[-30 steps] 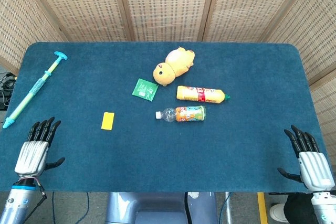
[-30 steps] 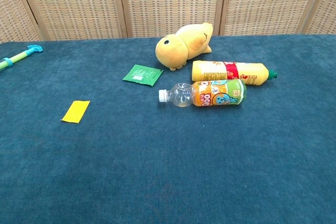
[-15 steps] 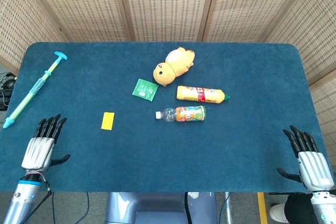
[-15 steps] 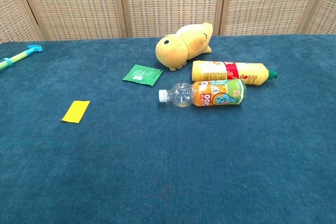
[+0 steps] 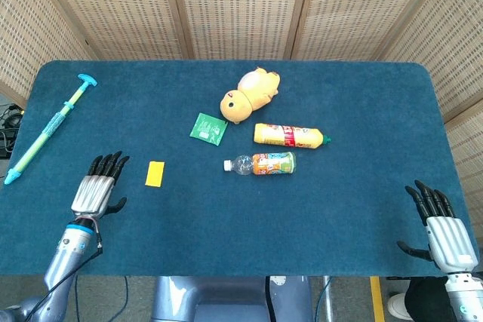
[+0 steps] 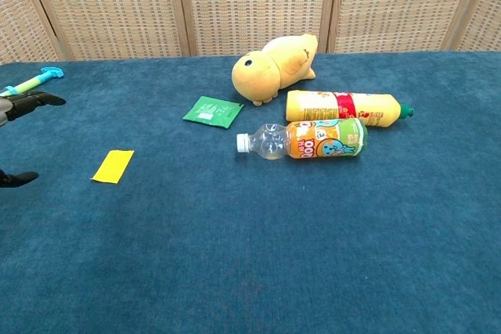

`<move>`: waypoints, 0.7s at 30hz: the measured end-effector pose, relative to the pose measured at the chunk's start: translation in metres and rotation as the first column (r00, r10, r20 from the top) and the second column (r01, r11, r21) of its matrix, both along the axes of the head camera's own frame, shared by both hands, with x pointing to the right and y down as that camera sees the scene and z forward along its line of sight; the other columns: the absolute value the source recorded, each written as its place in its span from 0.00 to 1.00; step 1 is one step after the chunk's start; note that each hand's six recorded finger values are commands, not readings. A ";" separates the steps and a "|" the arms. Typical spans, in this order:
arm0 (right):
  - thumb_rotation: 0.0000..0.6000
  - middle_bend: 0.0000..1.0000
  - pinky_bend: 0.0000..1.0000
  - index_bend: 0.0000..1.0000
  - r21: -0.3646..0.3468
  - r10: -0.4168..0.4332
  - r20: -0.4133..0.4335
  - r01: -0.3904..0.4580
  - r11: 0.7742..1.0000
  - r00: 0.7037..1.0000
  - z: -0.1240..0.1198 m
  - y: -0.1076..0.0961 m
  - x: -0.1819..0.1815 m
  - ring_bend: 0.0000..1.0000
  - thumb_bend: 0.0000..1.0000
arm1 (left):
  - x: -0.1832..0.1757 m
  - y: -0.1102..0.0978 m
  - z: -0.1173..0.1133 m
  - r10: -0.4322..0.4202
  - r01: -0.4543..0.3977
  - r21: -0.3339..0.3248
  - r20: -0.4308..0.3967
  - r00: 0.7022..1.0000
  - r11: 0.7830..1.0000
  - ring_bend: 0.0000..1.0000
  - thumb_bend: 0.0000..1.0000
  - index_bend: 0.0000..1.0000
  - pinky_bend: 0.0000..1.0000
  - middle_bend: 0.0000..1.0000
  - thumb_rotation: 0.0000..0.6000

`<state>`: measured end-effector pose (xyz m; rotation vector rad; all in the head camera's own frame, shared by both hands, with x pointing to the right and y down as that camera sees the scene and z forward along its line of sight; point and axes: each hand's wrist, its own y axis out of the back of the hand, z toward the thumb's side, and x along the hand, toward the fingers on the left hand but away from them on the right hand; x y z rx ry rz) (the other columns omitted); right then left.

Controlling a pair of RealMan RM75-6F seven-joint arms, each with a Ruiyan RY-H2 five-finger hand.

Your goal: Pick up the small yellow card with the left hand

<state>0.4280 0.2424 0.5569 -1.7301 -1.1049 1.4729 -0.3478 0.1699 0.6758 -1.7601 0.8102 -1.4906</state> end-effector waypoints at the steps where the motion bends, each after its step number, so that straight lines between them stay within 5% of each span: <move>1: 1.00 0.00 0.00 0.00 -0.002 0.001 0.001 -0.001 1.000 1.000 0.000 0.000 0.000 0.00 0.00 | 0.004 -0.003 0.006 0.006 -0.006 -0.002 0.006 1.000 1.000 0.00 0.32 0.00 0.00 0.00 1.00; 21: 1.00 0.00 0.00 0.00 -0.009 0.016 0.027 -0.016 1.000 1.000 0.001 -0.003 0.005 0.00 0.00 | 0.052 -0.021 0.061 0.060 -0.057 -0.040 0.073 0.996 0.998 0.00 0.31 0.00 0.00 0.00 1.00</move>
